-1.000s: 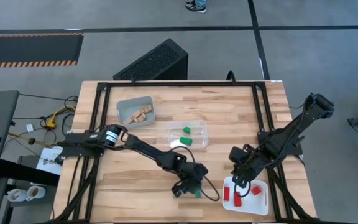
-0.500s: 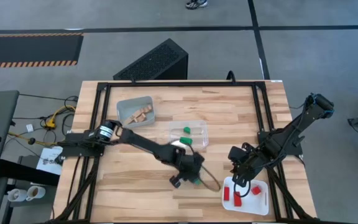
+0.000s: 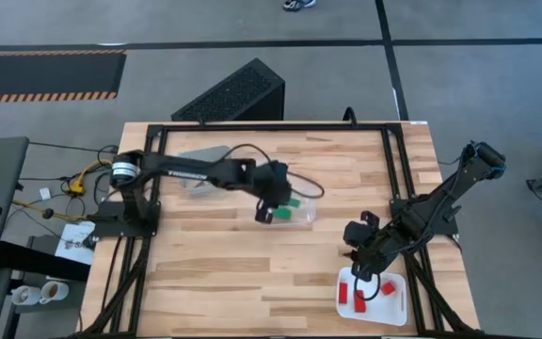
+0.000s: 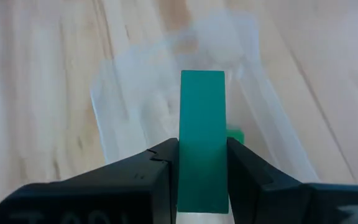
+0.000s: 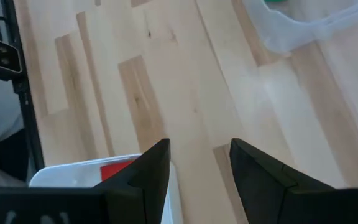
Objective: Sort & place blocks by color
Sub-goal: Put the green block into the transparent bin, then return to Home Position
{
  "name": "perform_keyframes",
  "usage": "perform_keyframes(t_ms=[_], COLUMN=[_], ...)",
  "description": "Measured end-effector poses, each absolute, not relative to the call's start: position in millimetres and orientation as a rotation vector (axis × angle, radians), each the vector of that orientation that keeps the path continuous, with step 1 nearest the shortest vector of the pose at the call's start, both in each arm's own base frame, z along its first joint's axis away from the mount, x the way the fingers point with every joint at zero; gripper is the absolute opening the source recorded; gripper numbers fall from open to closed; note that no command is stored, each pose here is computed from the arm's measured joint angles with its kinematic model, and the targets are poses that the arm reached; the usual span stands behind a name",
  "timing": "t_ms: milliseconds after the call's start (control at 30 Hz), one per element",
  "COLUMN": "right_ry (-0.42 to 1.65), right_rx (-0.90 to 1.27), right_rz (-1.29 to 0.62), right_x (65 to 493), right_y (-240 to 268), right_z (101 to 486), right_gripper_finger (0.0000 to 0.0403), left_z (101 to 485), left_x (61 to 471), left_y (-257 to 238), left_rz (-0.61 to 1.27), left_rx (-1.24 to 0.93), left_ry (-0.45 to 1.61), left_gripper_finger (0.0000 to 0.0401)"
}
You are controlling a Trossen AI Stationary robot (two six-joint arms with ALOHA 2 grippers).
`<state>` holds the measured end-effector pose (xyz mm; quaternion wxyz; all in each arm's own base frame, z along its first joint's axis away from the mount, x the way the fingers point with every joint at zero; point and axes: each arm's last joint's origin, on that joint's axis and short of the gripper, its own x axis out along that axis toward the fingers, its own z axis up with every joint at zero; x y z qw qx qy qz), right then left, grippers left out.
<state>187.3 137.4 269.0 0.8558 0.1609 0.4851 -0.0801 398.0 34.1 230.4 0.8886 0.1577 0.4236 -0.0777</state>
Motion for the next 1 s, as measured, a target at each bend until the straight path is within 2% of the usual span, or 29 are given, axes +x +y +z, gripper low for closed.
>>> perform_keyframes(t_ms=[133,167,367,433,500,567,667,867,1000], right_ry=[1.022,1.022,0.993,0.991,0.994,0.994,0.913,0.526,0.328], right_rx=[0.316,0.310,0.296,0.310,0.309,0.291,0.233,0.110,0.109], right_rz=[-0.169,-0.173,-0.206,-0.228,-0.239,-0.226,-0.191,-0.147,-0.199], right_x=[187,187,194,198,201,206,209,196,163], right_y=[137,136,128,122,116,109,98,65,35], right_z=[269,269,269,269,269,270,281,327,333], right_gripper_finger=[0.0188,0.0188,0.0188,0.0188,0.0188,0.0187,0.0179,0.0139,0.0104], left_z=[221,218,220,225,231,239,264,332,343], left_x=[399,399,400,399,397,392,376,316,259], left_y=[42,40,37,37,37,36,35,31,26], left_rz=[-0.215,-0.216,-0.082,-0.068,-0.061,-0.047,-0.026,0.029,0.081], left_rx=[0.217,0.204,0.275,0.263,0.264,0.271,0.269,0.256,0.190], left_ry=[0.897,0.911,0.949,0.938,0.924,0.936,0.917,0.692,0.459], left_gripper_finger=[0.0066,0.0080,0.0240,0.0273,0.0288,0.0289,0.0266,0.0178,0.0117])
